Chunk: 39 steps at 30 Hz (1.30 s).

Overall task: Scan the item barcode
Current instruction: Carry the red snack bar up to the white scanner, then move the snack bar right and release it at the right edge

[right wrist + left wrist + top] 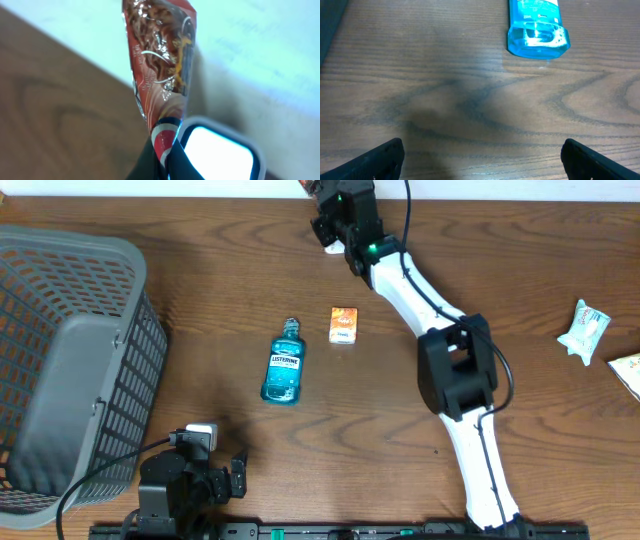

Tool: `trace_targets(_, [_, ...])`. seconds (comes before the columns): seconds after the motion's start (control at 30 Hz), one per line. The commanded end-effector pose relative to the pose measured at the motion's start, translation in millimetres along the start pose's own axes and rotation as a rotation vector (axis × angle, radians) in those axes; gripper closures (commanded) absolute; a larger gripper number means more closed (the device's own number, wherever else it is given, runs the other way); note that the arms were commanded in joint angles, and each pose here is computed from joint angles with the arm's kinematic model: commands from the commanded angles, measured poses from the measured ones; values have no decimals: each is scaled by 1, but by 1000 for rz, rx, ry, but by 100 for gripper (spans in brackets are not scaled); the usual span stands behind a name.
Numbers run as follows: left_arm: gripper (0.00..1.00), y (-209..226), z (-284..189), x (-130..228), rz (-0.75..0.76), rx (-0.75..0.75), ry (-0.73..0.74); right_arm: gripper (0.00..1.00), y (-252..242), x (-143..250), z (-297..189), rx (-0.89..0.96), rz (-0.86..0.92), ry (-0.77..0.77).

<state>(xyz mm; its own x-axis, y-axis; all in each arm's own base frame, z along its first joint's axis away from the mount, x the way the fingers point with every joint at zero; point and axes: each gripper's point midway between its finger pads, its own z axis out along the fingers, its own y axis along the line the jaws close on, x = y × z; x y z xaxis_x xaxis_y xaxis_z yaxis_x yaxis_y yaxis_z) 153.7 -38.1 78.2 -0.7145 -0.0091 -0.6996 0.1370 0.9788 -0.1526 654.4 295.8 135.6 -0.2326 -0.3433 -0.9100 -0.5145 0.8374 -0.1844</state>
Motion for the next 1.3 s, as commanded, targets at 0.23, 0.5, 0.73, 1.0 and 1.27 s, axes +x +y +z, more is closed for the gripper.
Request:
trace_targets(0.23, [1, -1, 1, 2, -3, 4, 7, 99, -33, 20, 20, 132, -1, -33])
trace_targets(0.5, [0, -1, 1, 2, -3, 4, 7, 99, -70, 26, 6, 272, 144, 31])
trace_targets(0.73, [0, -1, 1, 2, -3, 4, 7, 99, -128, 32, -36, 337, 271, 154])
trace_targets(1.0, [0, -1, 1, 2, -3, 4, 7, 99, -235, 104, -115, 582, 368, 432])
trace_targets(1.27, [0, -1, 1, 2, -3, 4, 7, 99, -316, 210, -212, 737, 525, 729])
